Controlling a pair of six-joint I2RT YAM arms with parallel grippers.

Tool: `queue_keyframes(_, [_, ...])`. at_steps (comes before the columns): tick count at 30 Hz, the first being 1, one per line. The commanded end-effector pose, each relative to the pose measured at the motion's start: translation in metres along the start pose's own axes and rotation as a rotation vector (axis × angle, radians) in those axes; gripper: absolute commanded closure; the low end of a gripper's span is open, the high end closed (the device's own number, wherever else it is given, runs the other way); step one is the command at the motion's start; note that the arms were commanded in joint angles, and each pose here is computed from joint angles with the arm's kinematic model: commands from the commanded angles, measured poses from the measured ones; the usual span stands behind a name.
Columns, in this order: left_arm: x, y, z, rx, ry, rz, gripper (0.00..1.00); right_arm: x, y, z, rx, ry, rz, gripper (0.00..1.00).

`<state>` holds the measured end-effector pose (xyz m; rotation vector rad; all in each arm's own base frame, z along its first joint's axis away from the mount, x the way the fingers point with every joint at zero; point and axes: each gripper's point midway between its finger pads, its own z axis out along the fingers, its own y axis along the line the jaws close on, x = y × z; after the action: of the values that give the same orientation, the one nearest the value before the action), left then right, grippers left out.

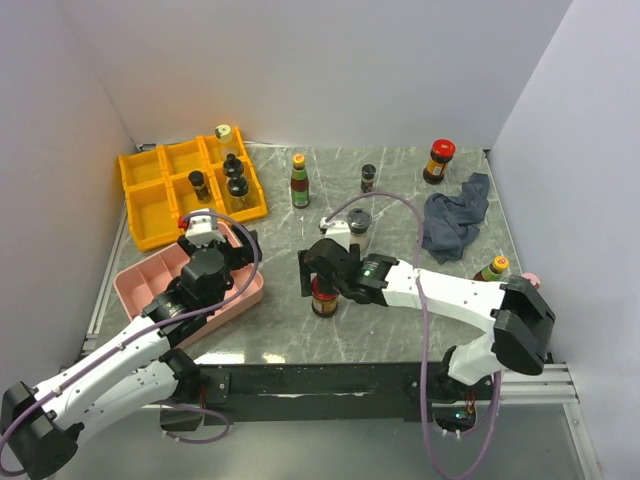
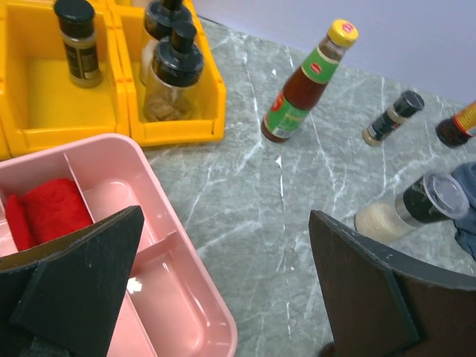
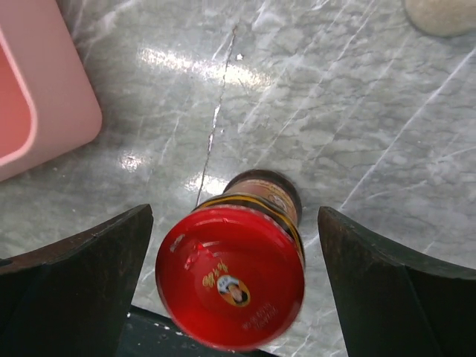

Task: Organize the condiment bottles
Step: Pick up the bottle from the center of the board.

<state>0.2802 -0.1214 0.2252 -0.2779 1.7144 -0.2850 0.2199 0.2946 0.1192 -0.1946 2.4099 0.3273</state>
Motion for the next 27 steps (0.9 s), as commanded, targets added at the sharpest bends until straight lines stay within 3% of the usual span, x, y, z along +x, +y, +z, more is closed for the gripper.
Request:
queue_keyframes(1, [-0.006,-0.016,-0.003,0.064,0.015,-0.008,0.01,-0.038,-0.008,-0.035,-0.028,-0.141,0.048,0.00])
queue_keyframes(5, [-0.004,-0.059,-0.013,0.245,0.117,-0.003,0.01,-0.051,-0.032,-0.056,-0.032,-0.210,0.073,0.00])
queue_keyframes(7, [0.017,-0.076,-0.019,0.319,0.222,0.036,0.01,-0.058,-0.050,-0.067,-0.006,-0.260,0.089,0.00])
queue_keyframes(12, [0.052,-0.111,-0.034,0.391,0.369,0.170,0.01,-0.060,-0.094,-0.082,0.050,-0.366,0.151,0.00])
queue_keyframes(20, [0.082,-0.151,-0.069,0.506,0.455,0.312,0.01,-0.063,-0.128,-0.107,0.008,-0.516,0.284,0.00])
queue_keyframes(27, [0.123,-0.166,-0.076,0.518,0.522,0.464,0.01,-0.060,-0.134,-0.112,-0.002,-0.546,0.287,0.00])
